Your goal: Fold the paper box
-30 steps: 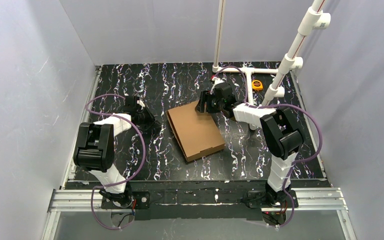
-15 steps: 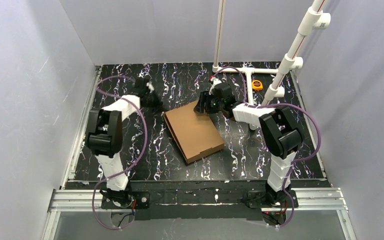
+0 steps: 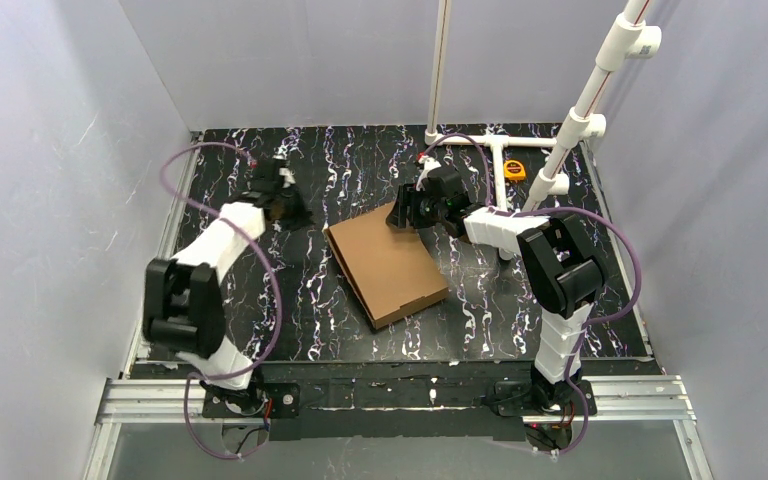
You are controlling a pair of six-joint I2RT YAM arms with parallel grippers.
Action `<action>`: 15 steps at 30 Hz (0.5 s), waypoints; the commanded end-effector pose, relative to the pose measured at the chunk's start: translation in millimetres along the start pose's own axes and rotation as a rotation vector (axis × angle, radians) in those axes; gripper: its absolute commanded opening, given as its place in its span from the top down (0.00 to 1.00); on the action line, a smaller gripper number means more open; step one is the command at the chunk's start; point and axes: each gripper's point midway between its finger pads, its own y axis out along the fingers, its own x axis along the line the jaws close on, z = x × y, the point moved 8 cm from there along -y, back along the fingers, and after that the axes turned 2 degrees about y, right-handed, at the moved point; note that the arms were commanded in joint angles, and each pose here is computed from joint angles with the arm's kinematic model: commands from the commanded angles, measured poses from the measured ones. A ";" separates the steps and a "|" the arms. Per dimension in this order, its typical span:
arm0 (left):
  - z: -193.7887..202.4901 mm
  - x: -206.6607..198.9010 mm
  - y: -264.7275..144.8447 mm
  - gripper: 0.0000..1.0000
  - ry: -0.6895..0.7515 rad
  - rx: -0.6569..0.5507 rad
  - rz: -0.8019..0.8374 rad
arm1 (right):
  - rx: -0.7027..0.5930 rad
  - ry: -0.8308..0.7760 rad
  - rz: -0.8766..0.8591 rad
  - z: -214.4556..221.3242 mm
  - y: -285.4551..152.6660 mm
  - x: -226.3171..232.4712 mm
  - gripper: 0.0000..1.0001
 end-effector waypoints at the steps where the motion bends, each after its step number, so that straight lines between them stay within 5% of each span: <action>1: -9.3 37.0 -52.0 1.00 -0.005 -0.146 -0.096 | 0.010 -0.029 0.008 0.6 2.7 -1.0 0.33; 10: 33.7 77.0 -27.9 1.00 -0.006 0.079 -0.175 | 0.030 -0.027 0.002 5.0 5.5 -2.4 0.32; 15: 22.3 64.0 3.8 1.00 -0.025 0.153 -0.061 | 0.039 -0.036 -0.011 5.9 6.3 -0.9 0.32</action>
